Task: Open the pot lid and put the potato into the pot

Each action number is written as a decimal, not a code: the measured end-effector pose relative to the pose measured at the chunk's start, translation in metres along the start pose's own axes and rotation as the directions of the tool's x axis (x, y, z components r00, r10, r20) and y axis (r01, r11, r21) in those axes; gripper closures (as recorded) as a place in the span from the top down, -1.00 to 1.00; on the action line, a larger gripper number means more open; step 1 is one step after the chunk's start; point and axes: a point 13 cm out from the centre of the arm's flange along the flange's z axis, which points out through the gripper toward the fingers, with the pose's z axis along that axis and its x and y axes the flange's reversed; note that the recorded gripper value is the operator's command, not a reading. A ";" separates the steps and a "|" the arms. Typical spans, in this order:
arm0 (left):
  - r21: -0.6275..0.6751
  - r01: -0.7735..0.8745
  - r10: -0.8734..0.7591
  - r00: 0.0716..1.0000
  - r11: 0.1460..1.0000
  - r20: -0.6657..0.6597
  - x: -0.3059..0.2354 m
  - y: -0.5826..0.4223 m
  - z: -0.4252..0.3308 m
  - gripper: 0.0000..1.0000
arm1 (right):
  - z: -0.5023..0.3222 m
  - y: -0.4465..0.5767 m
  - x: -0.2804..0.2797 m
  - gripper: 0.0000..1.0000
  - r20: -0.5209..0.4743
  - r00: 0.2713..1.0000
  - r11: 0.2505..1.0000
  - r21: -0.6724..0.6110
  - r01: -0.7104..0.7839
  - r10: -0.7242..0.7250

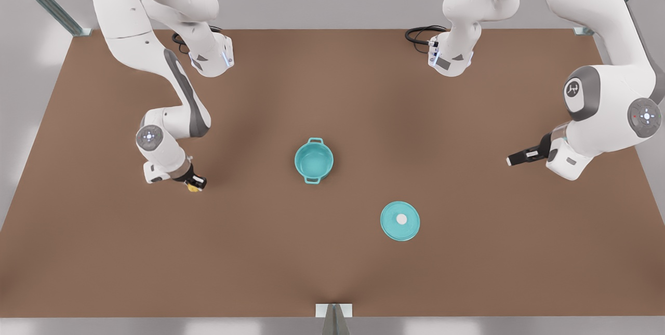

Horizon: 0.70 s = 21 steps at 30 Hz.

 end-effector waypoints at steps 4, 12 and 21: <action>0.001 -0.023 0.023 1.000 1.000 0.010 -0.001 0.005 -0.005 1.00 | -0.035 0.074 0.015 0.08 -0.012 0.999 0.999 -0.023 0.036 -0.036; 0.001 -0.062 0.062 0.998 0.998 0.011 0.001 0.004 -0.008 1.00 | -0.081 0.202 0.055 0.07 -0.087 0.996 0.998 -0.056 0.028 -0.033; 0.000 -0.086 0.086 0.996 0.996 0.006 0.003 0.004 -0.007 1.00 | -0.054 0.298 0.136 0.08 -0.177 0.984 1.000 0.005 0.001 0.000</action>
